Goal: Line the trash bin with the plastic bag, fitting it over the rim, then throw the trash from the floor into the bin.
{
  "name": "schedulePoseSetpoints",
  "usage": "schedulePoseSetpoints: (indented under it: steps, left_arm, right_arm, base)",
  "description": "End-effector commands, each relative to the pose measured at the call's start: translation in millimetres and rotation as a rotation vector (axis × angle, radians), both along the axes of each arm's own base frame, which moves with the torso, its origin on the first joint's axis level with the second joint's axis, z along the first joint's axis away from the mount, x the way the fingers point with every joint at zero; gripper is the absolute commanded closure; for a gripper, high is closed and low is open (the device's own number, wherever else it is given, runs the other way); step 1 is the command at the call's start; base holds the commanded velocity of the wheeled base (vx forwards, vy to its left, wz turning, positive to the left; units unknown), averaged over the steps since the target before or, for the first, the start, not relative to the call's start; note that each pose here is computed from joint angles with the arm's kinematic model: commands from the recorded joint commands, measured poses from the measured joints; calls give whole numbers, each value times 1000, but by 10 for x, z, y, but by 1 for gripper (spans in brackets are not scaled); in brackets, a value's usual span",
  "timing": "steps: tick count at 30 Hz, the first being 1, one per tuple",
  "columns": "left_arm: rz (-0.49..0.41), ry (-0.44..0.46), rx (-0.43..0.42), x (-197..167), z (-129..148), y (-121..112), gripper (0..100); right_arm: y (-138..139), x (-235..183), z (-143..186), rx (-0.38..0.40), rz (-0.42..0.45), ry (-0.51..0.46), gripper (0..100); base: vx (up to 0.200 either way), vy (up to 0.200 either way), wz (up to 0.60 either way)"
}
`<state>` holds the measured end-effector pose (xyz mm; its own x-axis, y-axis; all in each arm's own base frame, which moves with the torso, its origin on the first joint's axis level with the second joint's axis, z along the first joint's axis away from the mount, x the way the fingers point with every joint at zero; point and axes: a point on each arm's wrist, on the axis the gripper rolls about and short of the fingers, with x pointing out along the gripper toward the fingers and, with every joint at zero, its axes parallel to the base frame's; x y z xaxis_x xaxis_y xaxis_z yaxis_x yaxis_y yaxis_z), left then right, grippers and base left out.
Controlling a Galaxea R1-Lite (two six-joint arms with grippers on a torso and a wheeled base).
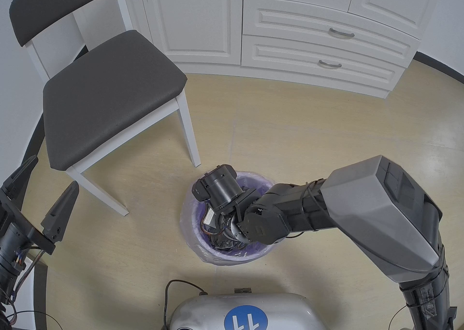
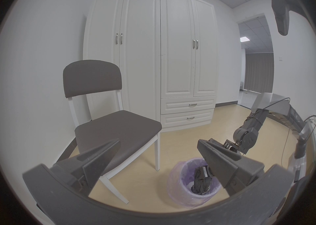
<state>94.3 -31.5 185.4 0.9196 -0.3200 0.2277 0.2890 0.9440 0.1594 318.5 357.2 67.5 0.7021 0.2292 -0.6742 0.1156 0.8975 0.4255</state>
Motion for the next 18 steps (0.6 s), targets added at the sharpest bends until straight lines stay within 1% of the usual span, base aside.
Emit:
schedulePoseSetpoints:
  steps: [1,11,14,16,17,18]
  left_arm:
    - [0,1,1,-1,-4,0,0]
    - [0,1,2,-1,-4,0,0]
    - [0,4,3,1,-9,0,0]
    - [0,5,3,1,-11,0,0]
    - [0,4,3,1,-9,0,0]
    - [0,4,3,1,-9,0,0]
  right_arm:
    - [-49,87,-104,-24,-22,6,100]
    - [-290,313,-71,-84,-74,-6,100]
    - [-324,385,-197,-110,-81,3,100]
    - [-317,403,-249,-114,-83,9,100]
    - [-284,449,-362,-119,-85,16,100]
    - [-279,476,-404,-118,-90,18,100]
  base:
    - [0,0,0]
    - [0,0,0]
    - [0,0,0]
    - [0,0,0]
    - [0,0,0]
    - [0,0,0]
